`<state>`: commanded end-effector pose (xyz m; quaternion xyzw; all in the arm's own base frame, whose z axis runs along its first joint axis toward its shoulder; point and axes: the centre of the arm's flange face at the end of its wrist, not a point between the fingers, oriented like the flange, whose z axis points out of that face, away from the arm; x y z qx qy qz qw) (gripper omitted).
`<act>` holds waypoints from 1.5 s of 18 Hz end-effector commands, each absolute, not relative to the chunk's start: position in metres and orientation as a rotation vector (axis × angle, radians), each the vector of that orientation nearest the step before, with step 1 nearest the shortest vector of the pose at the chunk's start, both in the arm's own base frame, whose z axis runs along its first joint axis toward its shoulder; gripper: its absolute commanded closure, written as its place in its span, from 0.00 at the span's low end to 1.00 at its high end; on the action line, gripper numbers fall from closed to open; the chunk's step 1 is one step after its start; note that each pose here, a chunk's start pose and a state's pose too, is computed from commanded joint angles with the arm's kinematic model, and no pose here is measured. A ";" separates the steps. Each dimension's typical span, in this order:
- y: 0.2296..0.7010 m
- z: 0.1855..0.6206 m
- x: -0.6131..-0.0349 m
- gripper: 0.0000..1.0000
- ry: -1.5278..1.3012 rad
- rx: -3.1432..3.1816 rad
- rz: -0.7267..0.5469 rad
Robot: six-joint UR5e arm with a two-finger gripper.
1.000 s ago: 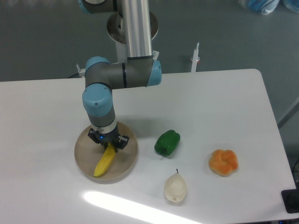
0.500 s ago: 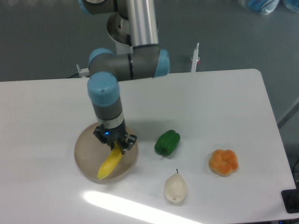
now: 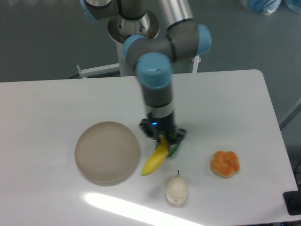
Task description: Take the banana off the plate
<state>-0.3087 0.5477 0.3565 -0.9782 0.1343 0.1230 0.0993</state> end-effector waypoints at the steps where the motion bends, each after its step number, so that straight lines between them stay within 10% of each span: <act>1: 0.545 0.358 -0.318 0.62 0.442 -2.888 0.376; 27: 0.529 0.364 -0.362 0.62 0.478 -2.883 0.411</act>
